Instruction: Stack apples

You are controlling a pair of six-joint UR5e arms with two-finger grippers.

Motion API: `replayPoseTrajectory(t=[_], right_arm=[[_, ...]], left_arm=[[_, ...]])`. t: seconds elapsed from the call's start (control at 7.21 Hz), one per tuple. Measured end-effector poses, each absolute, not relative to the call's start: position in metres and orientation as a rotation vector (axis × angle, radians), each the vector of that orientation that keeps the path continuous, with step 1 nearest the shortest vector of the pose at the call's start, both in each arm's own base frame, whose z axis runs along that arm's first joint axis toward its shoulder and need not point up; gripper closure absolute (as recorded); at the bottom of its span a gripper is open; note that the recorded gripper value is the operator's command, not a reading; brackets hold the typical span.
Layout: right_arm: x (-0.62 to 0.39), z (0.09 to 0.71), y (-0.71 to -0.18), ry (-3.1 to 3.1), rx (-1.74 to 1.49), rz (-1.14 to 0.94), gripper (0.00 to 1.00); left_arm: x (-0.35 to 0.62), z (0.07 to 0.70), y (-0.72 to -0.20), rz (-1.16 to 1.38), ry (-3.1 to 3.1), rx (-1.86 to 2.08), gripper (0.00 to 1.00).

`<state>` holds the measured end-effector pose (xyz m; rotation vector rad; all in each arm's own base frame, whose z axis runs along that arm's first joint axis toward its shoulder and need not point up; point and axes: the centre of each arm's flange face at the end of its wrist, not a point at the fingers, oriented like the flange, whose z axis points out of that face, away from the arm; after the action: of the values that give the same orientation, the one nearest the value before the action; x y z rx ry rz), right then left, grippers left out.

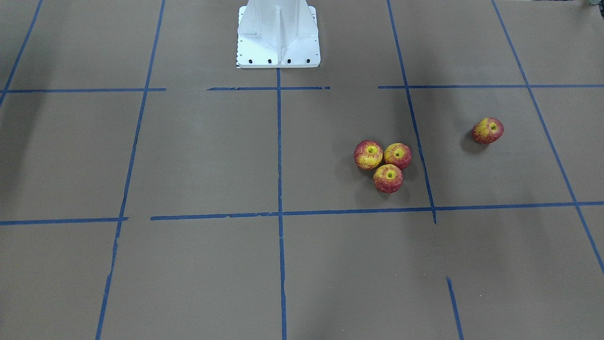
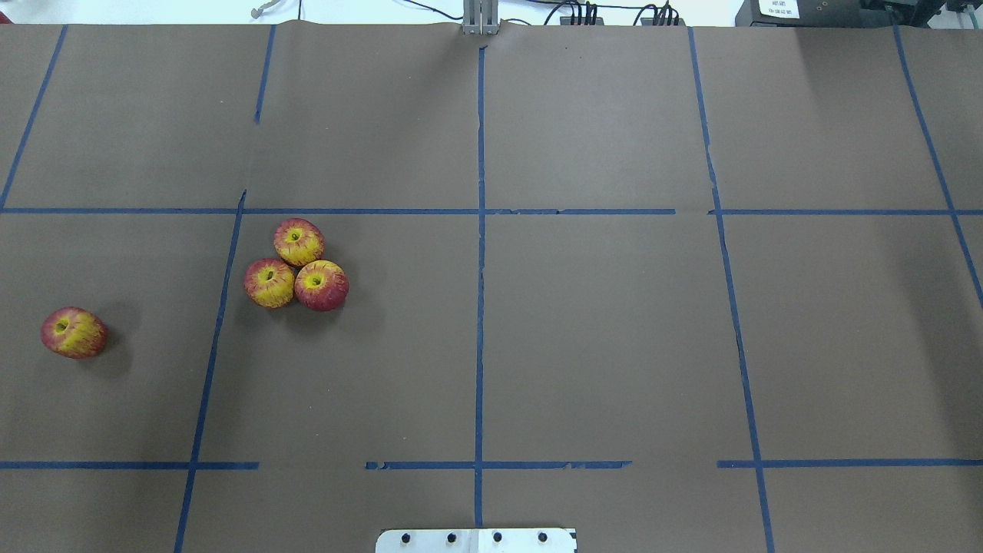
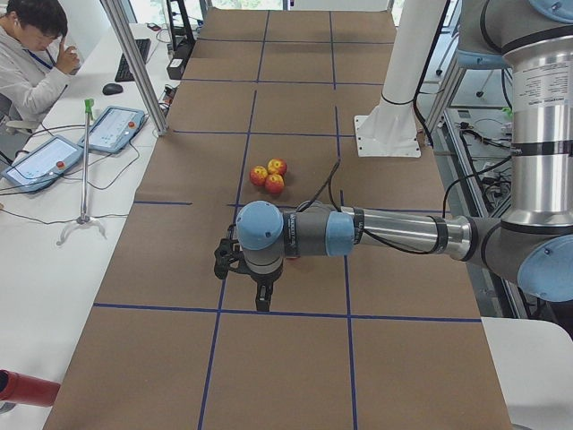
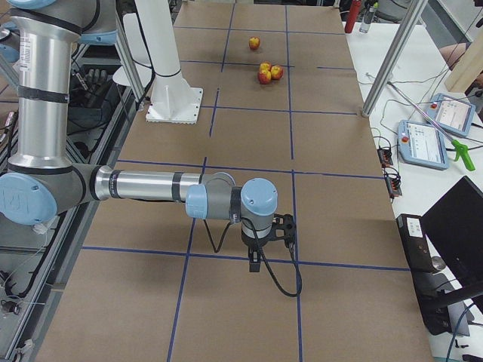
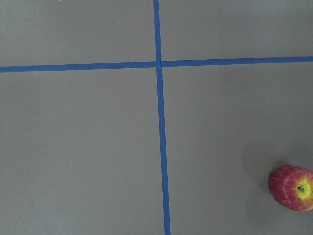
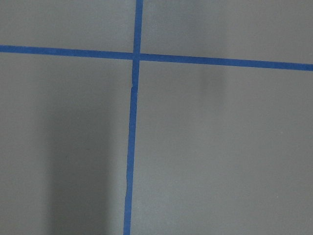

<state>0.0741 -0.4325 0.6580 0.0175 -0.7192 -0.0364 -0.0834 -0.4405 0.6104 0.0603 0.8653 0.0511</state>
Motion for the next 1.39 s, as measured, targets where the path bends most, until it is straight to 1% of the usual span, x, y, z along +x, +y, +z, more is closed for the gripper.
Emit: replayPoseTrajectory(t=[0.55, 0.83, 0.97, 1.11, 1.39], right_arm=[[0.074, 0.658, -0.432, -0.719, 0.017, -0.036, 0.00], [0.074, 0.658, -0.432, -0.719, 0.018, -0.036, 0.00], [0.074, 0.658, -0.432, -0.719, 0.018, -0.036, 0.00], [0.074, 0.658, -0.432, -0.719, 0.018, -0.036, 0.00], [0.074, 0.658, -0.433, -0.719, 0.018, -0.036, 0.00]], left_arm=[[-0.084, 0.601, -0.445, 0.067, 0.862, 0.091, 0.00], [-0.083, 0.605, -0.443, 0.073, 0.870, 0.102, 0.00], [-0.073, 0.605, -0.447, 0.110, 0.870, 0.136, 0.00], [-0.046, 0.601, -0.452, 0.145, 0.874, 0.149, 0.00], [0.035, 0.587, -0.450, 0.096, 0.892, 0.111, 0.00]])
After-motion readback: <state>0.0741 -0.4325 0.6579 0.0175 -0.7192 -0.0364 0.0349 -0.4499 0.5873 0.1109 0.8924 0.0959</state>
